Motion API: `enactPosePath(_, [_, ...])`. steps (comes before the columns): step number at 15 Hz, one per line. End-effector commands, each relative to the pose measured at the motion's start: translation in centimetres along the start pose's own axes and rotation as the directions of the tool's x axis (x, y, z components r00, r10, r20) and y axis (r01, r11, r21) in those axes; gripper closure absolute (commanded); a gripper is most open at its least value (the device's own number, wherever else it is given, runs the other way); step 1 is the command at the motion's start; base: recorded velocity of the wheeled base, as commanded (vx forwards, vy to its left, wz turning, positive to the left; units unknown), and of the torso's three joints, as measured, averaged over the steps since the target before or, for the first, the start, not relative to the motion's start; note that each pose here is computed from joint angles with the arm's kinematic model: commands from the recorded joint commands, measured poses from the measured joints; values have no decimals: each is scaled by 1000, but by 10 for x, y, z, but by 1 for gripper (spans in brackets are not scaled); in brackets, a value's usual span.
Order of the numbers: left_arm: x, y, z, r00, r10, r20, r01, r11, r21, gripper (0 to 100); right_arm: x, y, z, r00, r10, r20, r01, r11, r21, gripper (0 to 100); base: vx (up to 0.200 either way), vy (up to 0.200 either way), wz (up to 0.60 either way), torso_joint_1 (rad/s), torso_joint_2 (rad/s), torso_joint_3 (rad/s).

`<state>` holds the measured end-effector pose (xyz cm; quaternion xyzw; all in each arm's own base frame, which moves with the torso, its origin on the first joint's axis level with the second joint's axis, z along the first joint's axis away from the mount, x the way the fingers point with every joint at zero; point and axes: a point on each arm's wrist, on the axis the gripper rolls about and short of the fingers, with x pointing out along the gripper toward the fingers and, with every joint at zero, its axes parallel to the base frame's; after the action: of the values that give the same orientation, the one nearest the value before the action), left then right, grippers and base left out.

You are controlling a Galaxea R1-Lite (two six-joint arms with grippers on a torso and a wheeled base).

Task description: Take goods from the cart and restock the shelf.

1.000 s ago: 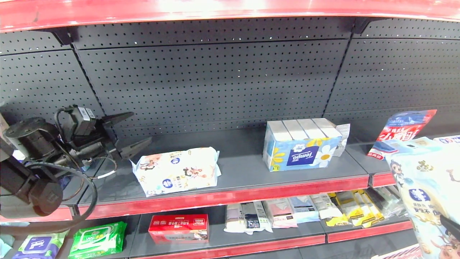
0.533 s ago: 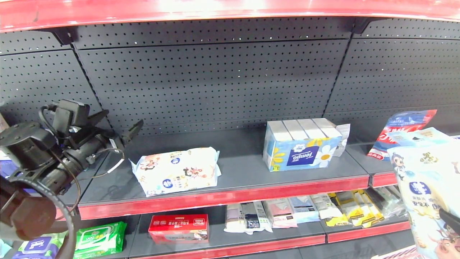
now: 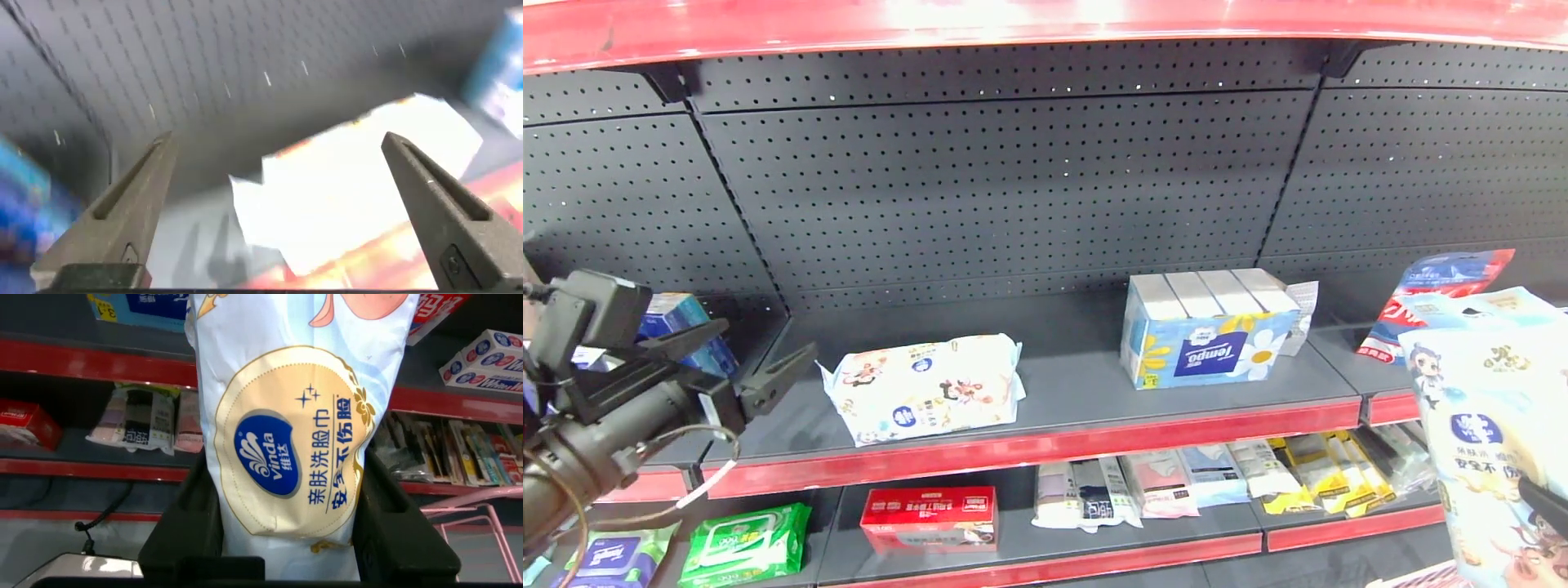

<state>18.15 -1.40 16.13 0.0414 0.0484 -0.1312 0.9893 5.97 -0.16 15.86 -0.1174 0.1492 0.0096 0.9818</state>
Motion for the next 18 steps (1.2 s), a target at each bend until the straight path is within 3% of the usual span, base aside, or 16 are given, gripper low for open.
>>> enactPosePath(1, [-88,-19,23,999,-37,24,36,999,27,0,-2,0,-1,1000,5,8,-5,1000,-5,100,0,0,0,0,0,0])
enactPosePath(4, [-130,-27,21,998,-27,53,24,998,53,0,-3,1,-4,1000,4,2,-4,1000,-12,100,0,0,0,0,0,0])
enactPosePath(6, [-169,-35,10,993,-24,113,11,994,110,0,-6,0,-1,1000,-10,30,11,999,-42,100,0,0,0,0,0,0])
enactPosePath(7, [-179,-38,6,992,-25,123,10,993,115,0,-6,0,2,999,-9,38,10,999,-44,100,0,0,0,0,0,0])
enactPosePath(10, [-226,-47,-3,997,-18,80,10,995,104,0,-14,-2,8,996,-16,91,26,994,-108,100,0,0,0,0,0,0])
enactPosePath(14, [-238,-49,-9,993,53,108,-64,993,103,0,-17,-1,8,994,-19,110,33,991,-129,100,0,0,0,0,0,0])
enactPosePath(18, [-246,-49,-15,988,124,91,-132,987,92,0,-17,-2,9,993,-18,113,33,991,-133,100,0,0,0,0,0,0])
